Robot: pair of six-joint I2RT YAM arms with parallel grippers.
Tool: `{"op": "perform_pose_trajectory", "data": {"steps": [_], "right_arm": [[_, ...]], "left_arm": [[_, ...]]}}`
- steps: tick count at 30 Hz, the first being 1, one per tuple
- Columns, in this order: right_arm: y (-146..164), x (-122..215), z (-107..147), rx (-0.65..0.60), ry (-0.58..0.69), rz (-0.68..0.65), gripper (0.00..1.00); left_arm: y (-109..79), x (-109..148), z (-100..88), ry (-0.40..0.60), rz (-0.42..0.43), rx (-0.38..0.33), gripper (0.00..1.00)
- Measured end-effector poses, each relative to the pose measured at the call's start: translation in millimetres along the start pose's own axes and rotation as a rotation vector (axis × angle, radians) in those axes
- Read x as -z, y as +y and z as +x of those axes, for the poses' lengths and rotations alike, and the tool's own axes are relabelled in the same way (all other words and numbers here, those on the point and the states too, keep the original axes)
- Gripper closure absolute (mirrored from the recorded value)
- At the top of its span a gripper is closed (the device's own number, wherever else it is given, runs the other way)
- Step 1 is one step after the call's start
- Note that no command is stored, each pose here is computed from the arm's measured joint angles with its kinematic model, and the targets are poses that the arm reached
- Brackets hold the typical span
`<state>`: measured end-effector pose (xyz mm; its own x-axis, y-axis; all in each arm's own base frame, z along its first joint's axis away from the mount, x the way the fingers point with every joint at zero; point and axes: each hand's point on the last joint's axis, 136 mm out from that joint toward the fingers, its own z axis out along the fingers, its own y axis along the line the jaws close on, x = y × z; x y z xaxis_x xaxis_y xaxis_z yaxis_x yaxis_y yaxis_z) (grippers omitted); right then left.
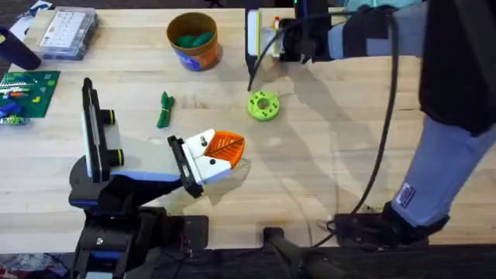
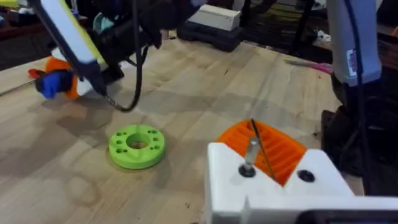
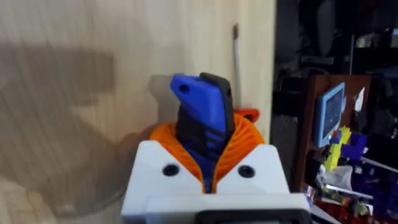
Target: Pick up the gripper from the table and insert it into the empty holder that is missing its gripper. Then pick up a screw, insert it into the mounting hole, and use the screwdriver to tighten it. Finally, clean up the table by picking up the vegetable and placing it into the bucket.
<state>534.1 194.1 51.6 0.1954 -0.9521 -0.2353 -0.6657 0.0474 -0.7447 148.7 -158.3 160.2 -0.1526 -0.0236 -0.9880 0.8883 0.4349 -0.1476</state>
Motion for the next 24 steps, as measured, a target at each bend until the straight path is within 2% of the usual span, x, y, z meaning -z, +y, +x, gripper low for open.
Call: {"op": "perform_pose_trajectory", "data": {"steps": [4, 14, 15, 20, 21, 24], "right_arm": [[0, -7, 10, 0.045, 0.022, 0.006, 0.954], [1, -7, 11, 0.057, 0.031, -0.005, 0.946], [1, -7, 11, 0.054, 0.033, -0.010, 0.890], [-14, -4, 12, 0.011, 0.058, 0.031, 0.147], [-19, -2, 11, 0.005, 0.062, 0.041, 0.044], [-19, 0, 9, -0.003, 0.077, 0.042, 0.008]], "left_arm": [[0.0, 0, 0.0, 0.000, 0.000, 0.000, 0.980], [0.3, 0, 0.0, 0.000, -0.002, 0.000, 0.980], [0.3, 0, 0.0, 0.000, -0.002, 0.000, 0.980], [0.5, 0, 0.0, 0.000, -0.003, 0.000, 0.980], [0.5, 0, 0.0, 0.000, -0.003, 0.000, 0.980], [0.5, 0, 0.0, 0.000, -0.003, 0.000, 0.980]]}}
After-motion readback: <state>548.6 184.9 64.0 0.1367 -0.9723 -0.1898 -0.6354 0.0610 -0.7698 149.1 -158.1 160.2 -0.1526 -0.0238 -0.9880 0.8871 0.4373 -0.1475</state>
